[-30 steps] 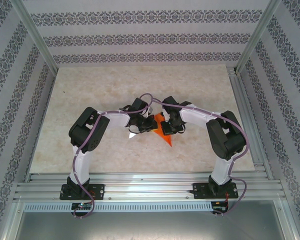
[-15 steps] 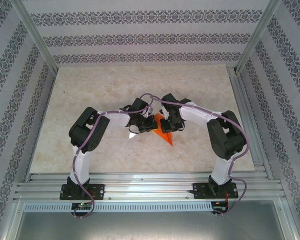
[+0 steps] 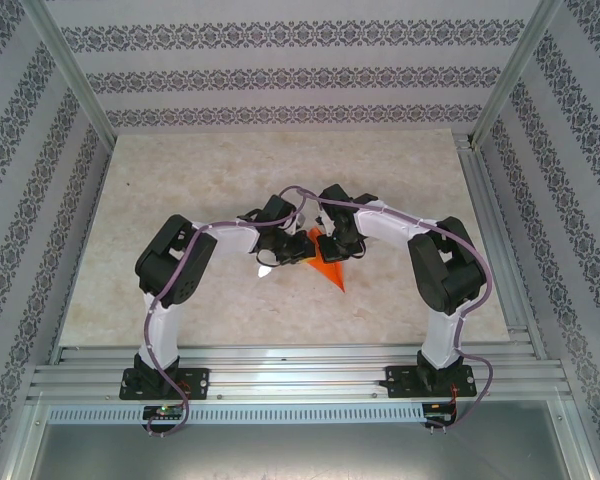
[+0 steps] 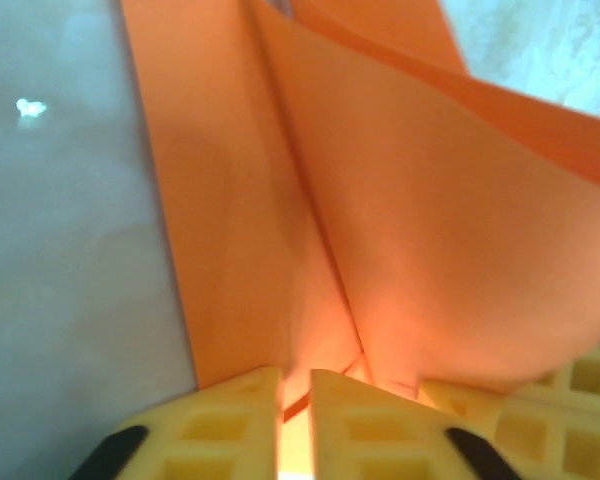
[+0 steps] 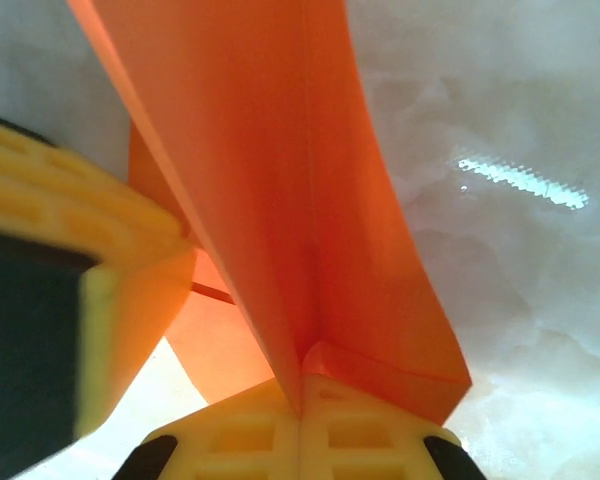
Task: Fold a paper plane with a square sheet of paper (fold left side to right side)
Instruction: Move the paper plane to the center of the table.
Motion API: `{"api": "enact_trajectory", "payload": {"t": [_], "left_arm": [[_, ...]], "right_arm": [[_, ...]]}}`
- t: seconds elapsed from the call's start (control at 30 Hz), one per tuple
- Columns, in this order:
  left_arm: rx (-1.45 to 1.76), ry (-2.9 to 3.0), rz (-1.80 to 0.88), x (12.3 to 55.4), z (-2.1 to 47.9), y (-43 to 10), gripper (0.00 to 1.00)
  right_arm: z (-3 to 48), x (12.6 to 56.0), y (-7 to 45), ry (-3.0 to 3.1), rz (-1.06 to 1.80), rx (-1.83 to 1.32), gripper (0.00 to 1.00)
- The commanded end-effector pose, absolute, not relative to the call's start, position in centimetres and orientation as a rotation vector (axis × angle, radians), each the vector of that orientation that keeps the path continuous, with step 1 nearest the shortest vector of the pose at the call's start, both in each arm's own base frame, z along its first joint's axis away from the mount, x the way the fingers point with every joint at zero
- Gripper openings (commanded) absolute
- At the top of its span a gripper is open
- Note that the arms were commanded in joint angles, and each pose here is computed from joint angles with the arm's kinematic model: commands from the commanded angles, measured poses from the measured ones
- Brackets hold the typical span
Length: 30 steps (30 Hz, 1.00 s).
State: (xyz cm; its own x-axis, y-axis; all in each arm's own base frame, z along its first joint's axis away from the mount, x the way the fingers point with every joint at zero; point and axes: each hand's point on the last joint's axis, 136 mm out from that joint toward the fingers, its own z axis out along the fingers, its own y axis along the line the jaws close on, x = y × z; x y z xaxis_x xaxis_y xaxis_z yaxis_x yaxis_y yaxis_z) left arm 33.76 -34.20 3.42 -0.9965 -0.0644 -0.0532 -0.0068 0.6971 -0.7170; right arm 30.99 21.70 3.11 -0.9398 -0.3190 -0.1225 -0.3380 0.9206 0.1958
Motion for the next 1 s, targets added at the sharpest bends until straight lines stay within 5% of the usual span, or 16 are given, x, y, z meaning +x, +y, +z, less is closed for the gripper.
{"api": "enact_trajectory", "payload": {"t": [0.0,0.27,0.63,0.97], "left_arm": [[0.013,2.689,-1.216,34.9,9.6,-33.0,0.3],[-0.072,2.59,-1.05,34.9,15.2,-25.1,0.52],[-0.203,2.597,-0.933,33.7,13.8,-20.1,0.55],[-0.204,2.59,-0.943,33.7,13.8,-20.2,0.55]], "right_arm": [[4.0,31.9,21.3,2.978,0.321,-0.454,0.0],[5.7,35.8,21.0,2.931,0.372,-0.231,0.0],[3.0,39.4,20.0,2.953,0.225,-0.113,0.0],[2.9,39.5,20.3,2.956,0.195,-0.157,0.19]]}}
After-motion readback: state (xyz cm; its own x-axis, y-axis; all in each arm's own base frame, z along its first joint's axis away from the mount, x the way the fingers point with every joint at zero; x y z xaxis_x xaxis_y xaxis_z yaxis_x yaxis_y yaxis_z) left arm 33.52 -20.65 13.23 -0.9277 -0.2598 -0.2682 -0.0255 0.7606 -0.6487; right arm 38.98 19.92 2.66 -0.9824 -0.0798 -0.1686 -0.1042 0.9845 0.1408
